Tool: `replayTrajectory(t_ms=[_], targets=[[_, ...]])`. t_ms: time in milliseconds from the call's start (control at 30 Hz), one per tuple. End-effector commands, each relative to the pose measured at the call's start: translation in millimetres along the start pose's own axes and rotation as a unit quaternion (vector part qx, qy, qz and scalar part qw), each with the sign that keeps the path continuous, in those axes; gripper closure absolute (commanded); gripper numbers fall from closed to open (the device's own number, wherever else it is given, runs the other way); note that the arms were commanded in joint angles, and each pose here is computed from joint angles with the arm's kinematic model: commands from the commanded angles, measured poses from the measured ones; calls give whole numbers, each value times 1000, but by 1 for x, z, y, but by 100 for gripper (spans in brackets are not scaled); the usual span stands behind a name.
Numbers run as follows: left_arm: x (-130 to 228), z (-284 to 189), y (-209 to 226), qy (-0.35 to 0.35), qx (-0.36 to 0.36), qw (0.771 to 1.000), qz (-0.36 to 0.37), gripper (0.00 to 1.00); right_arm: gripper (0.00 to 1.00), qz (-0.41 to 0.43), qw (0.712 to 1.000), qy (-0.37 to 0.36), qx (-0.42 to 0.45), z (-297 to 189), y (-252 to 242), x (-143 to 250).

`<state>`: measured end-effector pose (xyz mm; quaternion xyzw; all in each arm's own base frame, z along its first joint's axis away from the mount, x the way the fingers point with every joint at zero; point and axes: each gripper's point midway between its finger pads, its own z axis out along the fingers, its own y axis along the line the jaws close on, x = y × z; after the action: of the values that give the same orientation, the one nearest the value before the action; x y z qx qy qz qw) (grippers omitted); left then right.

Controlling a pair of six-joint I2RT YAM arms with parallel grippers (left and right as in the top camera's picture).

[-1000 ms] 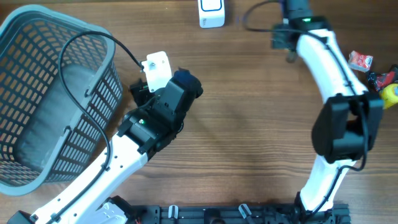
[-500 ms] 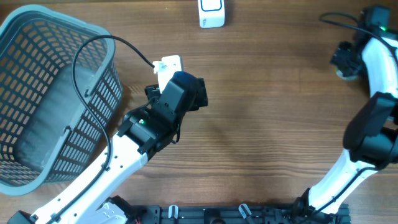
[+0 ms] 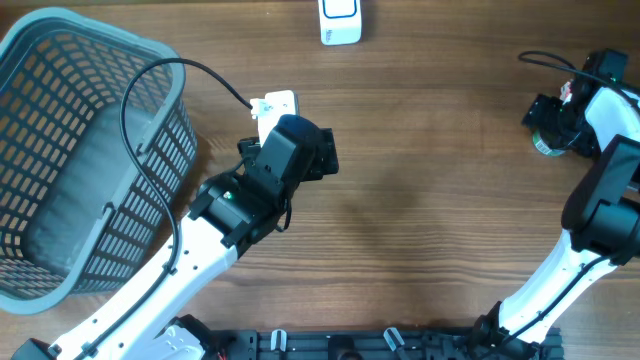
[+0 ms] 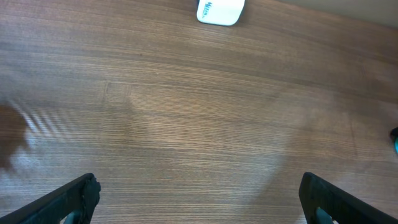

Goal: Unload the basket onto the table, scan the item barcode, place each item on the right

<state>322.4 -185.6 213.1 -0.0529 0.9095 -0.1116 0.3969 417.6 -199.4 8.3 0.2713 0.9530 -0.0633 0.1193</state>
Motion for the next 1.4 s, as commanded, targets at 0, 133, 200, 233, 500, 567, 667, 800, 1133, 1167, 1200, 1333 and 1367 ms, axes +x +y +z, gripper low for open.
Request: replayTrajectory(t_ms=[0, 133, 200, 233, 500, 567, 667, 800, 1133, 1167, 1200, 1333, 1367], targets=[[-5, 1, 1, -8, -4, 999, 32, 0, 0, -29, 998, 1, 57, -1, -18, 0], [-37, -12, 18, -85, -56, 994, 44, 0, 0, -27, 998, -20, 51, -28, -16, -13], [-61, -29, 23, -138, -72, 986, 56, 0, 0, -34, 997, -51, 47, -54, -13, -26], [-73, -39, 23, -164, -72, 982, 64, 0, 0, -42, 996, -71, 41, -70, -10, -33], [-128, -143, 46, -304, -76, 946, 85, 0, 0, -139, 947, -262, -120, -261, 48, -42], [-133, -169, 61, -327, -93, 937, 88, 0, 0, -163, 928, -309, -133, -314, 51, -26], [-135, -199, 83, -354, -115, 926, 61, 0, 0, -185, 900, -369, -140, -384, 49, 12], [-133, -233, 104, -380, -118, 916, 44, 0, 0, -214, 850, -449, -171, -468, 39, 99], [-114, -311, 148, -450, -60, 891, -31, 0, 0, -222, 770, -569, -183, -519, -15, 261], [-109, -319, 154, -456, -52, 887, -37, 0, 0, -222, 767, -574, -182, -518, -19, 273], [-106, -325, 159, -462, -46, 884, -43, 0, 0, -221, 765, -577, -182, -518, -21, 280], [-101, -339, 168, -477, -35, 877, -54, 0, 0, -223, 766, -574, -185, -514, -22, 285], [-101, -339, 169, -477, -39, 877, -51, 0, 0, -227, 768, -567, -189, -508, -19, 283]])
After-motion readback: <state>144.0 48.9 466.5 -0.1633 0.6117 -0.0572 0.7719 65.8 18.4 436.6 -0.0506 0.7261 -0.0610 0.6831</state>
